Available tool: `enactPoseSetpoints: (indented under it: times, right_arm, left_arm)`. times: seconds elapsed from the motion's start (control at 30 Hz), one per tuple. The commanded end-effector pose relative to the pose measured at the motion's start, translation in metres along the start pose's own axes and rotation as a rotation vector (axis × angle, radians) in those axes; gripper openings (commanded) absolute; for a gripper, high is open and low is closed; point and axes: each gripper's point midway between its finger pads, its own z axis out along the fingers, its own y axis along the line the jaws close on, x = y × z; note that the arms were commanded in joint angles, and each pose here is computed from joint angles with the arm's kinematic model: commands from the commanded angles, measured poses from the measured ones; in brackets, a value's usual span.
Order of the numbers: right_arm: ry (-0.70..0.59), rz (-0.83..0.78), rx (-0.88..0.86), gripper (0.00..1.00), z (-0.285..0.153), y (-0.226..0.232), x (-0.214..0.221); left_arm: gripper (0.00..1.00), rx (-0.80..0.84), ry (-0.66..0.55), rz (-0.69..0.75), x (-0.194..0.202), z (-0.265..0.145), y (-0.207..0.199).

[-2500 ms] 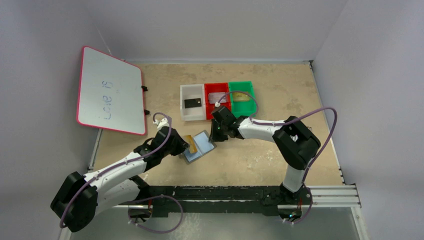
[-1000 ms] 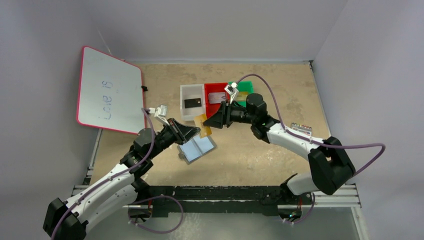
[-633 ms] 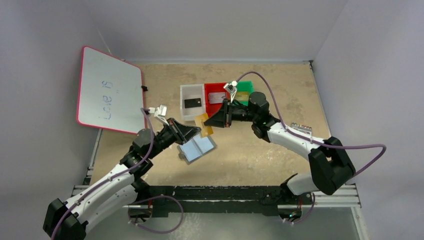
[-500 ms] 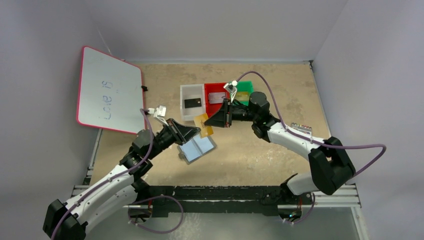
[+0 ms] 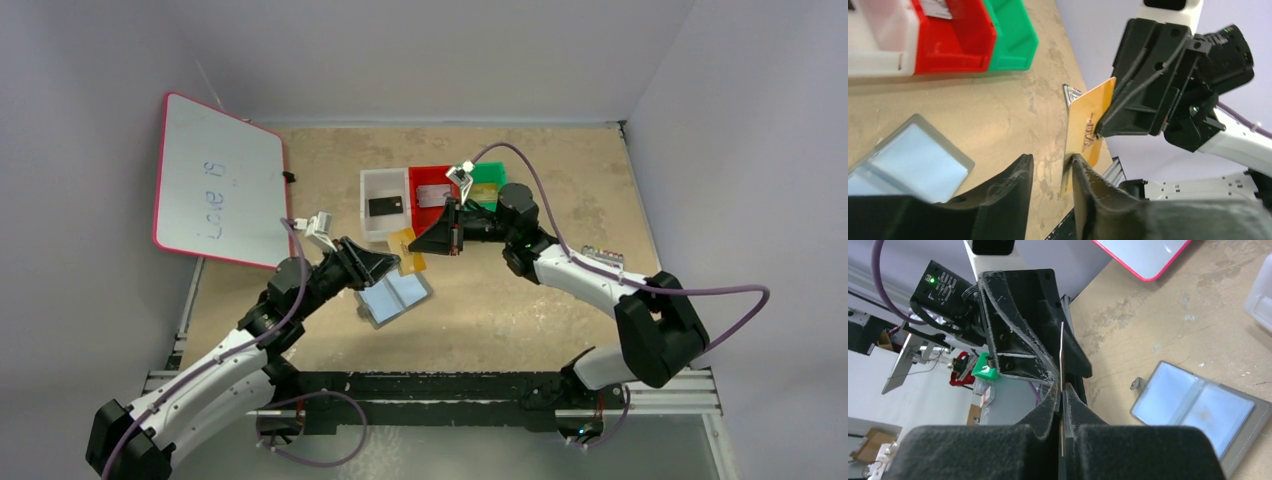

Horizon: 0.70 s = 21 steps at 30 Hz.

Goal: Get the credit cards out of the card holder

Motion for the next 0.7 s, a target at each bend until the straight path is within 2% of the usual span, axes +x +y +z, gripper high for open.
enactPoseSetpoints:
  times: [0.0,0.1,0.27,0.4,0.53,0.6,0.67]
  right_arm:
    - [-0.063,-0.091,0.030,0.00,-0.001,0.009,-0.024]
    - [-0.101,-0.128,0.095,0.00,-0.004,0.003,-0.031]
    - [-0.176,-0.257,0.223,0.00,-0.014,-0.009,-0.049]
    - [-0.322,-0.485,0.369,0.00,-0.042,-0.009,-0.077]
    - [-0.446,-0.814,0.537,0.00,-0.086,-0.001,-0.098]
    - [-0.444,-0.956,0.653,0.00,-0.106,-0.006,-0.104]
    - [-0.365,-1.079,0.770,0.00,-0.121,-0.019,-0.105]
  left_arm:
    - [0.41,-0.079,-0.103,0.010,-0.025,-0.005,0.004]
    - [0.50,-0.132,-0.141,0.027,-0.033,-0.012,0.011]
    - [0.53,-0.224,-0.176,0.048,-0.042,-0.020,0.024]
    - [0.55,-0.262,-0.218,0.052,-0.051,-0.026,0.028]
    - [0.58,-0.300,-0.243,0.053,-0.055,-0.031,0.034]
    - [0.59,-0.312,-0.248,0.049,-0.055,-0.032,0.037]
    - [0.60,-0.322,-0.242,0.045,-0.053,-0.032,0.040]
